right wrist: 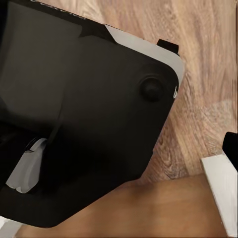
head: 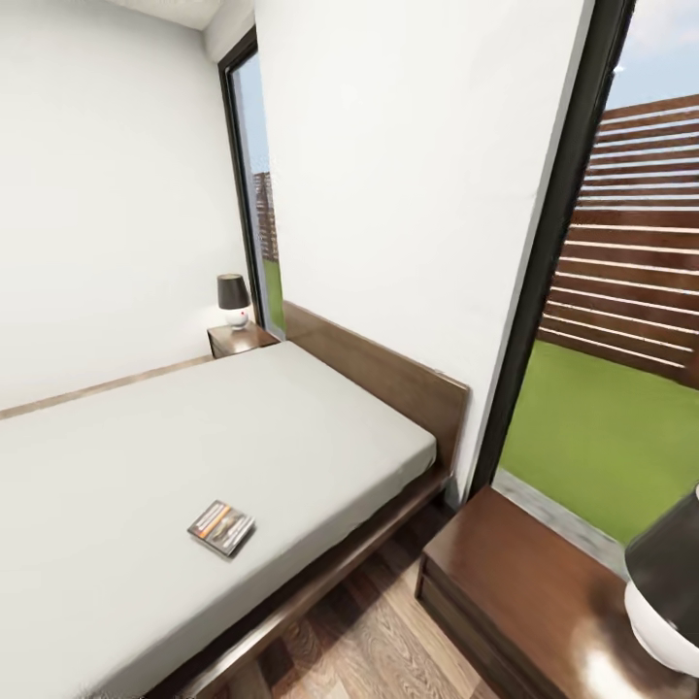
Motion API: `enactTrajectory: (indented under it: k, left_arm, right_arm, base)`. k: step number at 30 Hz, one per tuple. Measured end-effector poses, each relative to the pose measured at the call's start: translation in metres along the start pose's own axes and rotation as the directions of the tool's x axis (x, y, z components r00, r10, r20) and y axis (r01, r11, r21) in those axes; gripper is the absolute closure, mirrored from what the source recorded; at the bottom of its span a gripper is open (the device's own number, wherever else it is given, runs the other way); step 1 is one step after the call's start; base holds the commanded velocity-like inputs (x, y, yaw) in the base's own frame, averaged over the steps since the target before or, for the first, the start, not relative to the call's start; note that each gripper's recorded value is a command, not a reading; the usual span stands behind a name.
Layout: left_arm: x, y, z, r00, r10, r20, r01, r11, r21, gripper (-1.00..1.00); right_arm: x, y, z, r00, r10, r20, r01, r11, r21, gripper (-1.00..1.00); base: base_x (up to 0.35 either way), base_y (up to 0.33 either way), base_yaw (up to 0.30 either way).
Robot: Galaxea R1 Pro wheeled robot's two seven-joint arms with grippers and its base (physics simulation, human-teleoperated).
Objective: In the bedroom, move the book from the bed onto either nightstand, and place the two sandals side by side next to the bed.
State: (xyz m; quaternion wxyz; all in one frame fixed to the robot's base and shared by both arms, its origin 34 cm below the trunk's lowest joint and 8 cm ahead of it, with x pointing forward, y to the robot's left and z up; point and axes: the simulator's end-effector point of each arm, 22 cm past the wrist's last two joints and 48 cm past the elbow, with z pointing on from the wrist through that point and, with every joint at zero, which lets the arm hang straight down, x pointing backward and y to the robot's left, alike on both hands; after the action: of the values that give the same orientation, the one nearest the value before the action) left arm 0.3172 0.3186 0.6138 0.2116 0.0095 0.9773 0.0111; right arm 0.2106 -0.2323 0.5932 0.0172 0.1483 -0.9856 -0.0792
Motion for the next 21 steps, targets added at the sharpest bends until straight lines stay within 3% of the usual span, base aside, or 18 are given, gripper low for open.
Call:
enactTrajectory:
  k: [9,21]
  left_arm:
    - [0.0000,0.0000,0.0000,1.000,0.000,0.000,0.000,1.000,0.000,-1.00]
    - [0.0000,-0.0003,0.0001,1.000,0.000,0.000,0.000,1.000,0.000,-1.00]
  right_arm:
    - [0.0000,0.0000,0.0000,1.000,0.000,0.000,0.000,1.000,0.000,-1.00]
    - [0.0000,0.0000,0.0001,1.000,0.000,0.000,0.000,1.000,0.000,-1.00]
  base:
    - [0.120,-0.116,0.287]
    - [0.022,-0.112,0.287]
